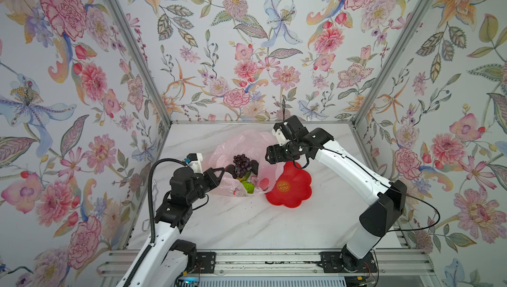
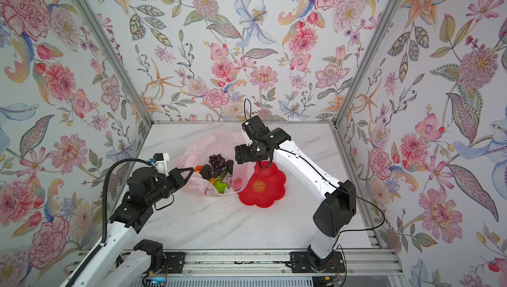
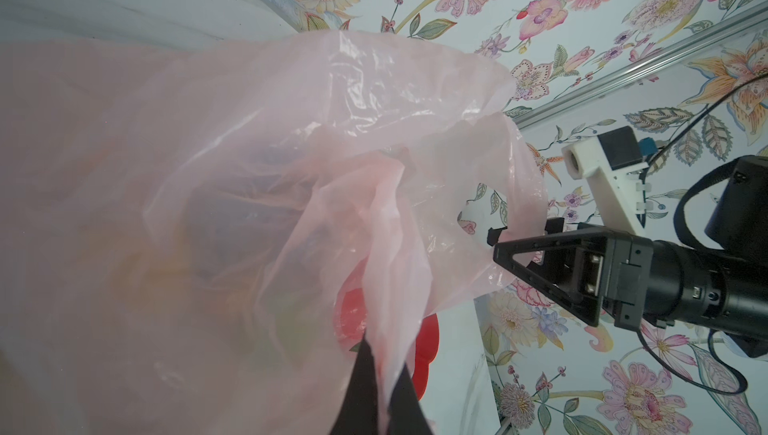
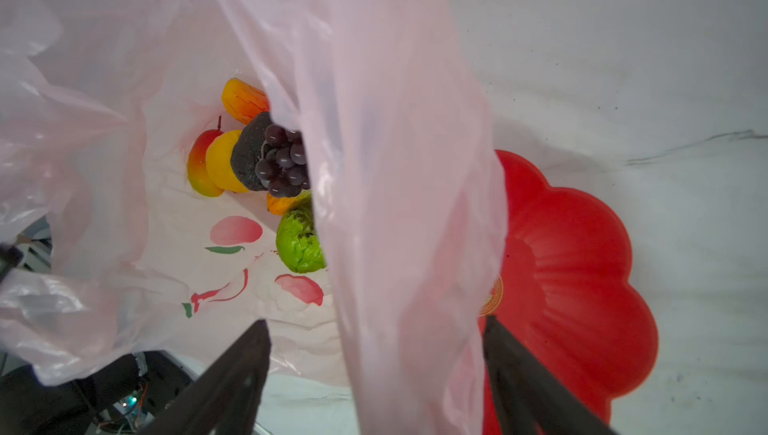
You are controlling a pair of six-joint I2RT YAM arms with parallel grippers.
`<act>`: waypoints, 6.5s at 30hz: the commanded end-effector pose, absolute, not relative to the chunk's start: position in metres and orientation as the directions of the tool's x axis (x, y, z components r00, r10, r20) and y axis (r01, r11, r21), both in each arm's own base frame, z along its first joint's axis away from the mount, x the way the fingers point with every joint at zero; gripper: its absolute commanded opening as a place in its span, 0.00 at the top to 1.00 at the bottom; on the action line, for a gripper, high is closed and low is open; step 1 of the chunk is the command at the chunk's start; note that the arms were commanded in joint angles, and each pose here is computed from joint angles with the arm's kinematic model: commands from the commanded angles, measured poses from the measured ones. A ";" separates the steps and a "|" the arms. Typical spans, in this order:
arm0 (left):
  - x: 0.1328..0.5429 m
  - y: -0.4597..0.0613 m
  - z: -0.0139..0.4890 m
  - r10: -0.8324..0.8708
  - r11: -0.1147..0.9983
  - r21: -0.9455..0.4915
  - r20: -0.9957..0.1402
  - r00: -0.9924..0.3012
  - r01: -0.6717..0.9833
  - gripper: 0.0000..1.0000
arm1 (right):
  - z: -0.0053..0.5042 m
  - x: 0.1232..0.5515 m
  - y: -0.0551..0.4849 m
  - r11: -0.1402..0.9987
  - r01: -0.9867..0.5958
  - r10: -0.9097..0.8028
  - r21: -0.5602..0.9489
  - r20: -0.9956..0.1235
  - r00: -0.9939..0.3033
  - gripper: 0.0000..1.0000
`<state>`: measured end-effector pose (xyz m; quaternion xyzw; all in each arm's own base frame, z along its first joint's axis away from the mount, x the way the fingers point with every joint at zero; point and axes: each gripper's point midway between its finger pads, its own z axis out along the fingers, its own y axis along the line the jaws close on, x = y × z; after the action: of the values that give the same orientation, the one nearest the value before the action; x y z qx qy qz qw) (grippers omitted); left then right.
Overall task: Place the fruits into the plastic bag
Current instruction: Pick up the plastic bag from the center of the table, then place the plastic bag at the top-center of the table, then reset both arms
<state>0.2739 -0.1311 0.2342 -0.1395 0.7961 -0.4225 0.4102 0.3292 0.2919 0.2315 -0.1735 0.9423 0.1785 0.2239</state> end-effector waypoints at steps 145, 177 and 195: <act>0.313 0.055 0.303 -0.387 0.844 -0.359 -0.922 0.009 -0.398 0.01 | 0.321 0.337 -0.021 0.983 0.081 0.158 0.164 -0.984 0.083 0.01; 0.330 0.071 0.188 -0.012 0.881 0.049 -0.992 -0.127 -0.470 0.01 | 0.125 0.370 -0.019 0.997 0.070 0.044 0.032 -0.984 -0.175 0.01; 0.384 0.051 0.148 0.105 0.928 0.155 -0.981 -0.162 -0.338 0.01 | 0.120 0.366 -0.001 0.999 0.030 -0.030 -0.035 -0.990 -0.141 0.01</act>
<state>0.3695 0.0565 0.1229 -0.0985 0.7697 0.1823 0.6039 0.3646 -0.0003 0.1149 0.0019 0.7634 -0.0080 0.6459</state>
